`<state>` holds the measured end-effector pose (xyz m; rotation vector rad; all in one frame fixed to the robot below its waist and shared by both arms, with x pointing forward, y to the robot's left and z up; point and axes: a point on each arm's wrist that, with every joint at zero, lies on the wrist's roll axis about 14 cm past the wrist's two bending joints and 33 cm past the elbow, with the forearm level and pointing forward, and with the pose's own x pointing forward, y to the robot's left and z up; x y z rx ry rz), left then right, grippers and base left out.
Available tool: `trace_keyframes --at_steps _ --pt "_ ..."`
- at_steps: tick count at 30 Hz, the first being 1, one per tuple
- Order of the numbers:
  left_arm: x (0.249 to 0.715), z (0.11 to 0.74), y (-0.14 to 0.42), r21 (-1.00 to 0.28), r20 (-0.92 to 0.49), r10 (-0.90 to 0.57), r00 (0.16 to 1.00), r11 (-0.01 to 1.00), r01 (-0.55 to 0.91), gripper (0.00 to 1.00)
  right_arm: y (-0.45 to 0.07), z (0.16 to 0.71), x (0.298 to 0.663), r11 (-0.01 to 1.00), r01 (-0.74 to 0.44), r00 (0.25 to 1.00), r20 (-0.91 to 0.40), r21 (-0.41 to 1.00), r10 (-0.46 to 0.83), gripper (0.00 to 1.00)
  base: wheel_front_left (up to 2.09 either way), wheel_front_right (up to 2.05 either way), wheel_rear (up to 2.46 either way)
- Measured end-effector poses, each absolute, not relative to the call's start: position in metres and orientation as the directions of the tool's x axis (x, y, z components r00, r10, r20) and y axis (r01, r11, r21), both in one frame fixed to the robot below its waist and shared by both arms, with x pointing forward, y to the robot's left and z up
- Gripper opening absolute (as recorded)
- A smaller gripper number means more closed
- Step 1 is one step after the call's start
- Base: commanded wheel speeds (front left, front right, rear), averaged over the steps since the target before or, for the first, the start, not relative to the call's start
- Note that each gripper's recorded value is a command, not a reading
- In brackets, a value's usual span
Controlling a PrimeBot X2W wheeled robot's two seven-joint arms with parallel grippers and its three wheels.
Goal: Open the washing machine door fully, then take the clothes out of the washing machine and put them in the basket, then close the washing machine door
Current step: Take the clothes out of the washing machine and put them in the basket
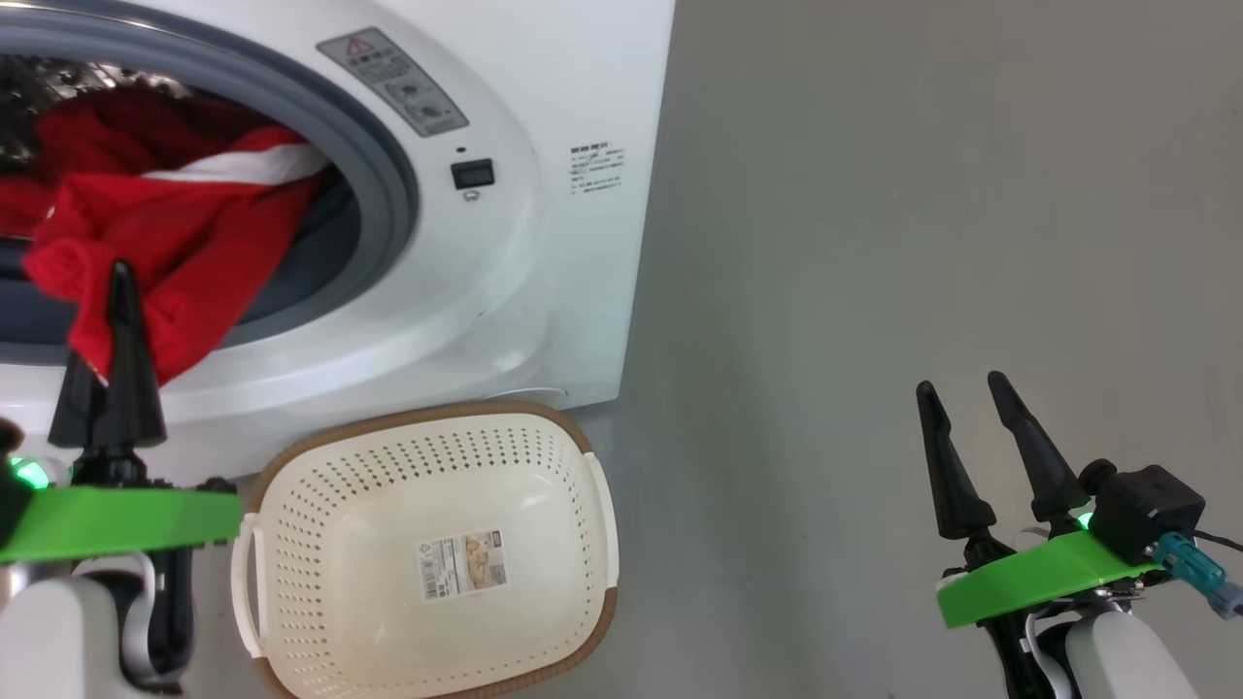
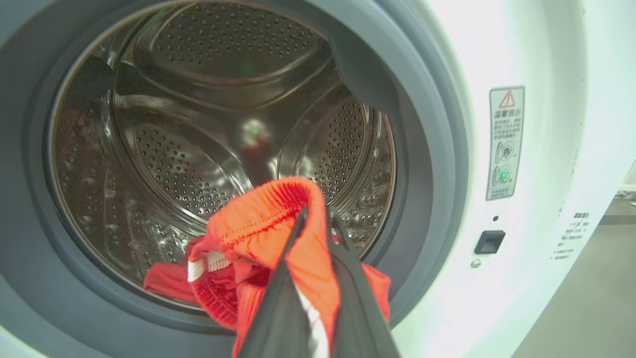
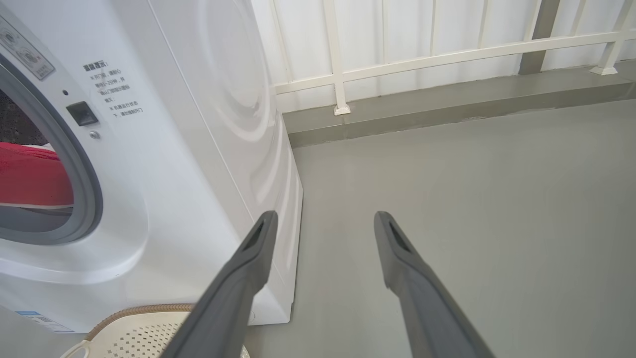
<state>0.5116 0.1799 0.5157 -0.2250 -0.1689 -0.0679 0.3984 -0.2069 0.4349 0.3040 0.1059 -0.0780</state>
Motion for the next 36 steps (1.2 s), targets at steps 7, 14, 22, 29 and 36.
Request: trace_keyframes --at_steps 7,14,22,29,36 --pt "0.495 0.554 0.190 -0.207 0.288 -0.016 0.958 0.975 0.079 0.00 -0.208 0.435 0.395 0.950 0.097 0.991 -0.117 0.297 -0.064 1.00 0.00 0.00 0.00" --pt "0.489 0.585 0.189 -0.192 0.380 -0.015 0.925 0.977 0.094 0.00 -0.207 0.435 0.396 0.950 0.094 0.991 -0.115 0.298 -0.062 1.00 0.00 0.00 0.00" --pt "0.488 0.558 0.185 -0.202 0.304 -0.025 0.952 0.975 0.089 0.00 -0.208 0.436 0.394 0.950 0.096 0.991 -0.115 0.297 -0.065 1.00 0.00 0.00 0.00" --pt "0.481 0.493 0.171 -0.232 0.114 -0.058 0.992 0.969 0.083 0.00 -0.207 0.431 0.394 0.950 0.100 0.989 -0.130 0.297 -0.064 1.00 0.00 0.00 0.00" --pt "0.477 0.427 0.159 -0.244 -0.081 -0.097 0.992 0.967 0.074 0.00 -0.205 0.419 0.398 0.949 0.101 0.986 -0.159 0.297 -0.056 1.00 0.00 0.00 0.00"
